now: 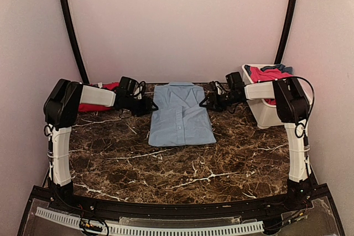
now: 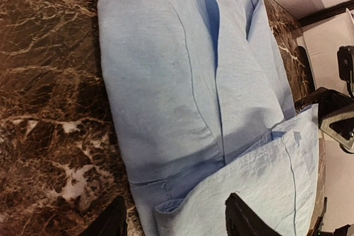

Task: Fold and stack the mixed laundry pile
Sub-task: Smooth out the 2/3-rectangle-folded shirt at the center of the board.

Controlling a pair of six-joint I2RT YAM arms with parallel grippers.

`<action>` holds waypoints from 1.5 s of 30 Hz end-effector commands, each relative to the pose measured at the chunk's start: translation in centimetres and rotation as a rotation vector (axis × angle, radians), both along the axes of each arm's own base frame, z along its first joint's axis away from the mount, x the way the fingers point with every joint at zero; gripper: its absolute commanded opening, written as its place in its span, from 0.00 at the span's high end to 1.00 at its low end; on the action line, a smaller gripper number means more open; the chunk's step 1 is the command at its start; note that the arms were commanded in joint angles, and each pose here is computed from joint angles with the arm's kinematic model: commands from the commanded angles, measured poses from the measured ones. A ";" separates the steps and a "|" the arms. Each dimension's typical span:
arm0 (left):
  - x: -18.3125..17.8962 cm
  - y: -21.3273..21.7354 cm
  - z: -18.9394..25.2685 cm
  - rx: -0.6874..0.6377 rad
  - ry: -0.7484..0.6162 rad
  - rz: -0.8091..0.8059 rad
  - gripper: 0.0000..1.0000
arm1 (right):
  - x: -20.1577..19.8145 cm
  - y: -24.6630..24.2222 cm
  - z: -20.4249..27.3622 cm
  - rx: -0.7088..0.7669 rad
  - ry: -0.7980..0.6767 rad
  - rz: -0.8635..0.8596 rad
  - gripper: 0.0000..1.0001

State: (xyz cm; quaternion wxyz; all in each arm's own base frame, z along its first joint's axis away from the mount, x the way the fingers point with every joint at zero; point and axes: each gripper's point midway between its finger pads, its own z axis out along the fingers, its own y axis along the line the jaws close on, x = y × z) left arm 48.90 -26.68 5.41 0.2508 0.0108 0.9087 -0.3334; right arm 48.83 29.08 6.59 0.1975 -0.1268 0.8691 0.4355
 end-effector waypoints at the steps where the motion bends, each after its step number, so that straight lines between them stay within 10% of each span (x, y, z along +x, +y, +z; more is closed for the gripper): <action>1: 0.2 0.8 5.0 -0.013 -0.116 0.019 0.23 | 0.3 -1.4 4.9 -0.059 -0.122 -0.042 0.24; 5: -1.5 1.4 10.5 -0.045 -0.214 0.009 0.02 | -0.7 -2.8 10.6 -0.075 -0.207 -0.066 0.07; 19: -13.7 -10.3 14.4 -0.459 -0.104 -0.396 0.01 | -12.9 6.7 12.7 0.304 0.044 0.174 0.01; 36: -10.7 -11.1 -1.5 -0.404 0.198 -0.200 0.01 | -10.9 7.0 -2.8 0.209 0.298 0.024 0.01; 45: -10.1 -7.3 2.3 -0.341 0.110 -0.167 0.01 | -12.1 4.6 -1.1 0.179 0.238 0.012 0.02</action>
